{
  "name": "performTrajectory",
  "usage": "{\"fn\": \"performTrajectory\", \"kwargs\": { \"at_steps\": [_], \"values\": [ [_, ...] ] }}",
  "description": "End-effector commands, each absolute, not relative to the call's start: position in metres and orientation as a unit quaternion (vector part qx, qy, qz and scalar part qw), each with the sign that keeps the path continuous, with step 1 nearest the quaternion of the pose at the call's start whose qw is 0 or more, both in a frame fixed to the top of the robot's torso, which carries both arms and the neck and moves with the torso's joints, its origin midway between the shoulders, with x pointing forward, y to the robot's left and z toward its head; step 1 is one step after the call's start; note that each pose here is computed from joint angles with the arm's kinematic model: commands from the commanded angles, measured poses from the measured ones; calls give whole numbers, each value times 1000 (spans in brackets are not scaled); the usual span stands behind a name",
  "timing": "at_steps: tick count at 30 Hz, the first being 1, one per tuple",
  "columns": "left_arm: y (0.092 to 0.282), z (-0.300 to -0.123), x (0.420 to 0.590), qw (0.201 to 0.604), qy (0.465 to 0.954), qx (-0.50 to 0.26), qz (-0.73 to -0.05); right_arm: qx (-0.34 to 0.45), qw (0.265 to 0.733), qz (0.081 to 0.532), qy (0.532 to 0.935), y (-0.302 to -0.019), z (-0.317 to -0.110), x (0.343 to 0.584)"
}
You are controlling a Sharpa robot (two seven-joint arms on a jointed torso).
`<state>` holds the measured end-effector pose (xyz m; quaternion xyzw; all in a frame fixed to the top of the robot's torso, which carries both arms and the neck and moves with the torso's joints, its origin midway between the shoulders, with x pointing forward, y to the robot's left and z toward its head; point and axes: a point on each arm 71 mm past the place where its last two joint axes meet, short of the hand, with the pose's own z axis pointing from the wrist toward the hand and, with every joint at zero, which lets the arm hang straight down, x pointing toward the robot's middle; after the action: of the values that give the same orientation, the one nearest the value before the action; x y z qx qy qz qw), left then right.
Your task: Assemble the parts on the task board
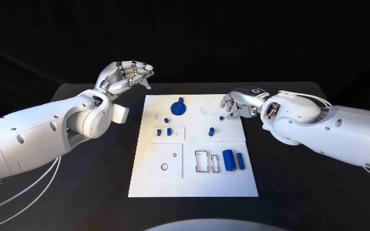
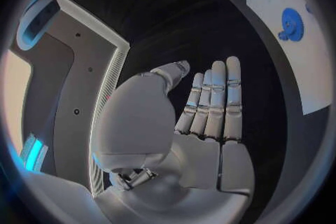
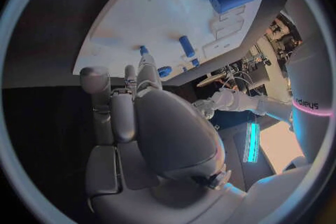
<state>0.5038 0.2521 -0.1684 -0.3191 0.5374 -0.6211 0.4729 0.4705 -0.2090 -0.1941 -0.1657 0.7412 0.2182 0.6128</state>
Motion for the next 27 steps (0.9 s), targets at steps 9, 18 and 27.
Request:
{"fn": "performTrajectory", "kwargs": {
  "at_steps": [9,18,27],
  "values": [
    [254,-168,504,468,522,-339,-627,-191,601,203,749,-200,-205,469],
    [251,-169,504,459,531,-336,-629,-185,600,202,752,-198,-211,473],
    [251,-170,504,454,537,-334,-628,-184,598,205,753,-195,-216,474]
  ]
}}
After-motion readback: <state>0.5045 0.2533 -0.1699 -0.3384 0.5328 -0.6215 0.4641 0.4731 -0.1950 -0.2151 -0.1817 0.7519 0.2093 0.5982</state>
